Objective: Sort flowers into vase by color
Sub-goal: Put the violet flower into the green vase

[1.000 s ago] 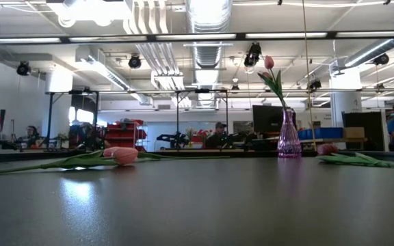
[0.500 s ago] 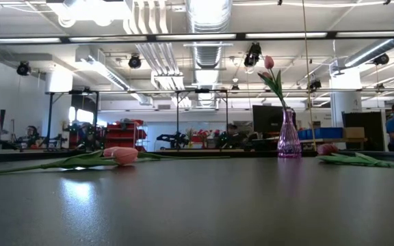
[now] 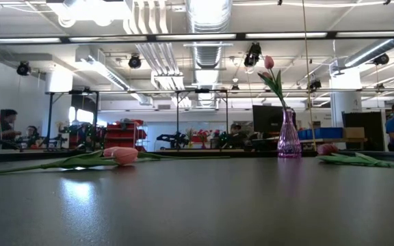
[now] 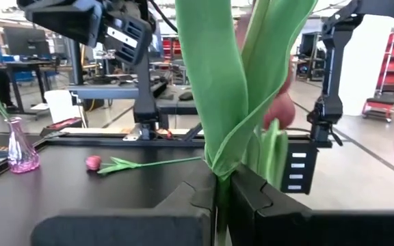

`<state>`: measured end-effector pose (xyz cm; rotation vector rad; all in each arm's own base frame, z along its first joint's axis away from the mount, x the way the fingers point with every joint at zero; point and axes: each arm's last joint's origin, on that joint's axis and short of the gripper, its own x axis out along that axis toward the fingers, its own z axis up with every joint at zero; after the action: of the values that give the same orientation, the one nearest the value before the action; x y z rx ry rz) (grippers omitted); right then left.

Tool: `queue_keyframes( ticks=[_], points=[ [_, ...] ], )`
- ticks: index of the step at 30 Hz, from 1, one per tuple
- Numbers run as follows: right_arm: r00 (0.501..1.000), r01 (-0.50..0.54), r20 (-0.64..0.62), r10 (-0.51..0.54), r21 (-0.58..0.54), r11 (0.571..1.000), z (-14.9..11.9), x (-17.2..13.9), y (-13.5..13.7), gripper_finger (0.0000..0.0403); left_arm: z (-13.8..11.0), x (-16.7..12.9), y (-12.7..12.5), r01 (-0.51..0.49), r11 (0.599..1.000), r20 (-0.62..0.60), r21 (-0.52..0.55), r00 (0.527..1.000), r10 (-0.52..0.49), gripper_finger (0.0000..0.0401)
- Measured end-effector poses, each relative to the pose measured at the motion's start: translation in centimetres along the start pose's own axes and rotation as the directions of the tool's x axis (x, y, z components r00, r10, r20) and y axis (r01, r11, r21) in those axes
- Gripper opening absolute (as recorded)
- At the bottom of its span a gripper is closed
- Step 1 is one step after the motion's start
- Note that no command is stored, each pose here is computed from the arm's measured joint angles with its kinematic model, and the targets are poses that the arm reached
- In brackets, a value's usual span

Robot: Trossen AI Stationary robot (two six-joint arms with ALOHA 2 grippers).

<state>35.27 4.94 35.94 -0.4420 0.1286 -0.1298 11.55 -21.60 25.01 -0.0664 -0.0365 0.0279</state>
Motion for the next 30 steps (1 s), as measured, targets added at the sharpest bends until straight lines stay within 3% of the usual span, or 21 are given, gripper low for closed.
queue_keyframes(
  ticks=[4, 17, 30],
  points=[
    [1.0, 0.0, 0.0, 0.0, 0.0, 1.0, 0.0, 0.0, 0.0, 0.0009, -0.5, -0.2, -0.4, 0.013, 1.0, -0.008, 0.013, 1.0, -0.013, 0.0014],
    [1.0, -0.001, 0.0, 0.001, 0.0, 1.0, 0.0, 0.0, 0.0, 0.0009, -0.6, -0.8, -0.7, 0.039, 0.999, -0.015, 0.018, 0.999, -0.038, 0.0139],
    [1.0, -0.002, 0.0, 0.002, 0.0, 1.0, 0.0, 0.0, 0.0, 0.0009, -0.5, -1.2, -0.8, 0.054, 0.998, -0.016, 0.017, 0.998, -0.054, 0.0144]
  ],
)
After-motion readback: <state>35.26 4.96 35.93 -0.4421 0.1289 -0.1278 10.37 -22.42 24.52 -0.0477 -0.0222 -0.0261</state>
